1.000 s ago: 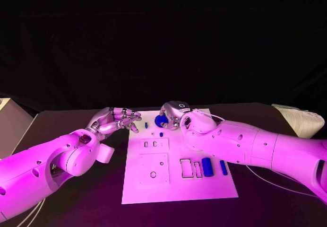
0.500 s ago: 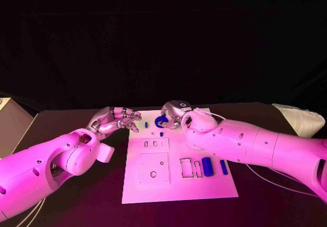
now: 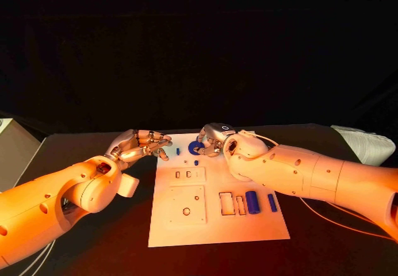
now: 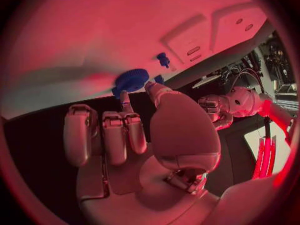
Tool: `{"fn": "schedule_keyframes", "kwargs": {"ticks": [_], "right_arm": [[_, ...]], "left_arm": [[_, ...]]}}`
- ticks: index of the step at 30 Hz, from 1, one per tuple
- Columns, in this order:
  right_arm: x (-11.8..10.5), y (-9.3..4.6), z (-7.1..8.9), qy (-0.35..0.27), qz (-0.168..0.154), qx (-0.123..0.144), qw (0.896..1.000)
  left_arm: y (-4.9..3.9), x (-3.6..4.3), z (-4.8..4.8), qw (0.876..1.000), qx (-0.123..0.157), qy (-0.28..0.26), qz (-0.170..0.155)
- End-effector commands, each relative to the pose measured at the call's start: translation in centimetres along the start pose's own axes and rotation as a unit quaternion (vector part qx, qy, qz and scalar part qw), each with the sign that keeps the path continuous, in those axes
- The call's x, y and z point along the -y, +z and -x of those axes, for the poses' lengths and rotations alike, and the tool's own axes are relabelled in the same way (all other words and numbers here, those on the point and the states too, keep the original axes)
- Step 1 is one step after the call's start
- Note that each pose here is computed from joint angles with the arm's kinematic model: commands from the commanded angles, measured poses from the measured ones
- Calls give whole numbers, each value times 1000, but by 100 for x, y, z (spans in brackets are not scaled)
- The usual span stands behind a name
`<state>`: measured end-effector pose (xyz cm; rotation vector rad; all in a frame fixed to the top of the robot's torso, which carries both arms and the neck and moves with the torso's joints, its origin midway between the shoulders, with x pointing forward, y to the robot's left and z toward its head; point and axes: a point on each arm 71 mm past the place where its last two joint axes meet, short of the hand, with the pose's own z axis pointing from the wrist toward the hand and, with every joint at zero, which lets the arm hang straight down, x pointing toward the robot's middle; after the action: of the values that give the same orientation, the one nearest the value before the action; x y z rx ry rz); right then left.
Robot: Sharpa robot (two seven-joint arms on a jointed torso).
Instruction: Assemble the parts on the task board
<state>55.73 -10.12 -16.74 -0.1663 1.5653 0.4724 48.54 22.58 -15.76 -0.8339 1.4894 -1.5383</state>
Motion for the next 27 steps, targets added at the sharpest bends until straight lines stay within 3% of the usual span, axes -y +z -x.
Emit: {"fn": "schedule_keyframes", "kwargs": {"ticks": [1,11,19,22,27], "right_arm": [[39,-33,-86,5,-2,-29,1000],[190,-126,-88,8,-10,-34,999],[326,-277,41,35,10,25,999],[412,-381,159,64,25,52,996],[621,-523,403,102,30,64,992]], "left_arm": [[2,5,-17,1000,-8,-1,-2],[-4,2,-4,1000,-7,0,-1],[-13,-6,9,1000,-5,1,0],[-16,-13,15,1000,-4,1,0],[-19,-29,23,1000,-2,0,1]]}}
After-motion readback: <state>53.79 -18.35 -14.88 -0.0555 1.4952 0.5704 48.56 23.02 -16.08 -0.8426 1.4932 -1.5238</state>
